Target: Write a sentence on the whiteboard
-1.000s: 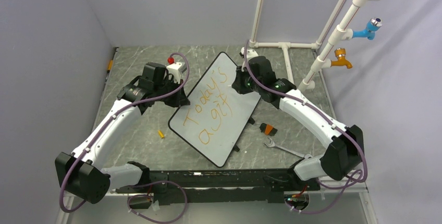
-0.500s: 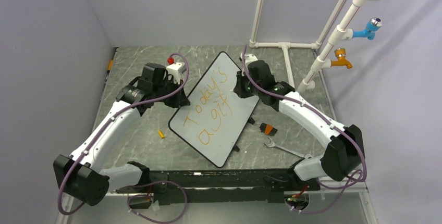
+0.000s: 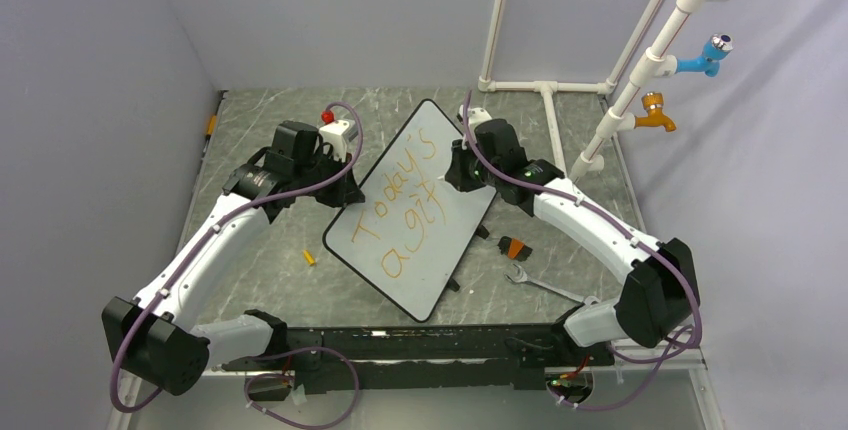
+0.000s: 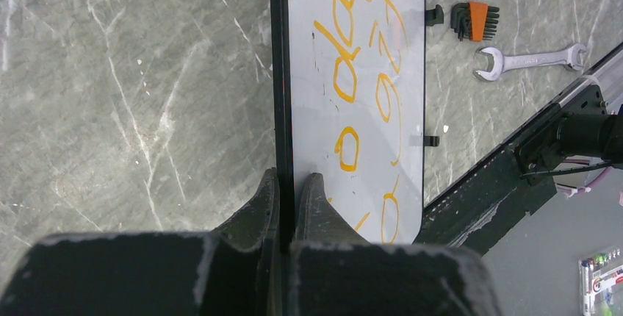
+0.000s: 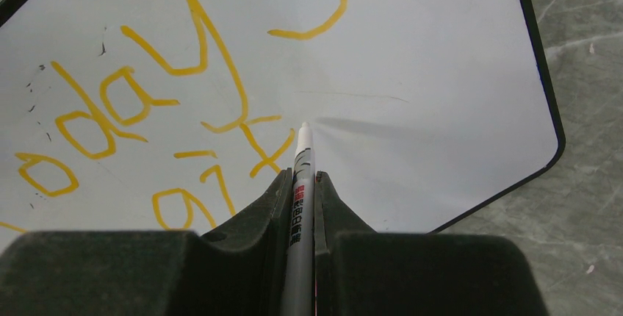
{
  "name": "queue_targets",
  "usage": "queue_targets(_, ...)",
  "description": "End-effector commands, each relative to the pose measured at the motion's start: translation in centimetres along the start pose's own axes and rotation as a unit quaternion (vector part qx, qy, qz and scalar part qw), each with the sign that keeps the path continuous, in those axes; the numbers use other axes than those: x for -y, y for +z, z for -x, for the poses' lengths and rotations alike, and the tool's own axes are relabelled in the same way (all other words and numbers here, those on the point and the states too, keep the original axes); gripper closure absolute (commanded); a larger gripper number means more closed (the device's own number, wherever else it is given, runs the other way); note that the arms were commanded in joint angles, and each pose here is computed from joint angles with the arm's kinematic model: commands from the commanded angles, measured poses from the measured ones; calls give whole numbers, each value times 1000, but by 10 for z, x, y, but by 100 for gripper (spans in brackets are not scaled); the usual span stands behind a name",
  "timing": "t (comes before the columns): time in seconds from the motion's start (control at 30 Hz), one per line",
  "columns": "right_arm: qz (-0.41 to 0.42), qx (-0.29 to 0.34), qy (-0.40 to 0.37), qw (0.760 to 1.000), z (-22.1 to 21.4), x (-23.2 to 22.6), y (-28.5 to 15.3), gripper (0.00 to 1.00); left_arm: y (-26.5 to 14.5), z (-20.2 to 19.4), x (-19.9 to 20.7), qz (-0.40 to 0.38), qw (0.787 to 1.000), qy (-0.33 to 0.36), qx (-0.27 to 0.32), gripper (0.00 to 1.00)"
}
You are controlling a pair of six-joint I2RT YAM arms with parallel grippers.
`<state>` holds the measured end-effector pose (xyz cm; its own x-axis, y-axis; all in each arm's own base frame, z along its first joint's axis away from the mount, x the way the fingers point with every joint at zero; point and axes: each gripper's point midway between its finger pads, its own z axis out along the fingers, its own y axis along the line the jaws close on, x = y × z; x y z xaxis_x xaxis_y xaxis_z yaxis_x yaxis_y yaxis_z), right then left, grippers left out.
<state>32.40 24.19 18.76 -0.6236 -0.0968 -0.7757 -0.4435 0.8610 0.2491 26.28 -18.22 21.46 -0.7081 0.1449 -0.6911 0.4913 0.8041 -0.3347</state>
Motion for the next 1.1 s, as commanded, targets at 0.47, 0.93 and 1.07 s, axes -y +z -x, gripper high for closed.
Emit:
queue_targets(0.47,-6,22,2,1000,11,6,16,100,-2,0,-32,80,995,53,4,100)
queue_targets(0.93,-15,30,5,999,24,14,22,100,-1,0,-33,82,995,52,3,100)
queue_targets(1.07,-13,34,8,999,27,14,24,100,-1,1,-33,82,995,53,3,100)
